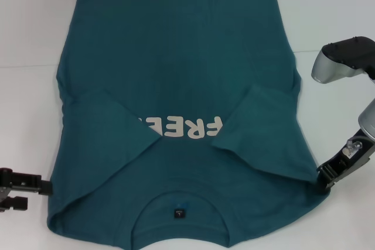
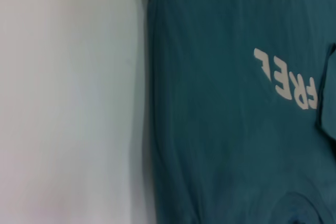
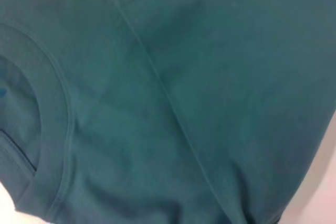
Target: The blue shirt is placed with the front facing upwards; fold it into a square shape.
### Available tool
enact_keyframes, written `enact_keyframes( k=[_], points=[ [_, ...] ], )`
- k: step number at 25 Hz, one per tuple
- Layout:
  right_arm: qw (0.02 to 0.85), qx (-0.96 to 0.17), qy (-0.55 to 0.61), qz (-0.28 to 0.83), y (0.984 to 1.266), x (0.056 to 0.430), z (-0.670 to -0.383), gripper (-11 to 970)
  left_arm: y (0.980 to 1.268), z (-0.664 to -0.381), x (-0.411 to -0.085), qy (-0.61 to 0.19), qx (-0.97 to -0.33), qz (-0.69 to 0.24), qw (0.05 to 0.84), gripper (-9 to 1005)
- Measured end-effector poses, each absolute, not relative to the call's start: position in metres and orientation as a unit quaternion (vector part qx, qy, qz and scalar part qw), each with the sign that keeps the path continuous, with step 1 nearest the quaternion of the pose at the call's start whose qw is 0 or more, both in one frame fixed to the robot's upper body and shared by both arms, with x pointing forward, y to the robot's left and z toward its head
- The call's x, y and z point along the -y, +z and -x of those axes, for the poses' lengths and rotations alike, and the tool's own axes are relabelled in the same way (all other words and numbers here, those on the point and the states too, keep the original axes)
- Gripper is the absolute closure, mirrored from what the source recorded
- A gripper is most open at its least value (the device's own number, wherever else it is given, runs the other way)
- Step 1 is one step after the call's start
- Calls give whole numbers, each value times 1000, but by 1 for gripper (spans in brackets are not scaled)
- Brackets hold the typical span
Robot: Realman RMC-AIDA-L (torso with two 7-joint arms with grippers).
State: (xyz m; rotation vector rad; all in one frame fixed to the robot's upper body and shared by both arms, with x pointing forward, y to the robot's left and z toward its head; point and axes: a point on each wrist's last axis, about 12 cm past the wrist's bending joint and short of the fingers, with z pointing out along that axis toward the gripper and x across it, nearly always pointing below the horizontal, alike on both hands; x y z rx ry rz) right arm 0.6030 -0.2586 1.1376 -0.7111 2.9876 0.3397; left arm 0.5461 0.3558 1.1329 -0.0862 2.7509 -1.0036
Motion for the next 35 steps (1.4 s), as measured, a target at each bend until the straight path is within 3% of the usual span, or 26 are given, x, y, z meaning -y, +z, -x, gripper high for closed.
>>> enact_keyframes(
  k=[35],
  points=[
    [23, -964, 110, 242, 1140, 259, -602, 912, 1103, -561, -334, -302, -948, 23, 96, 224]
  ],
)
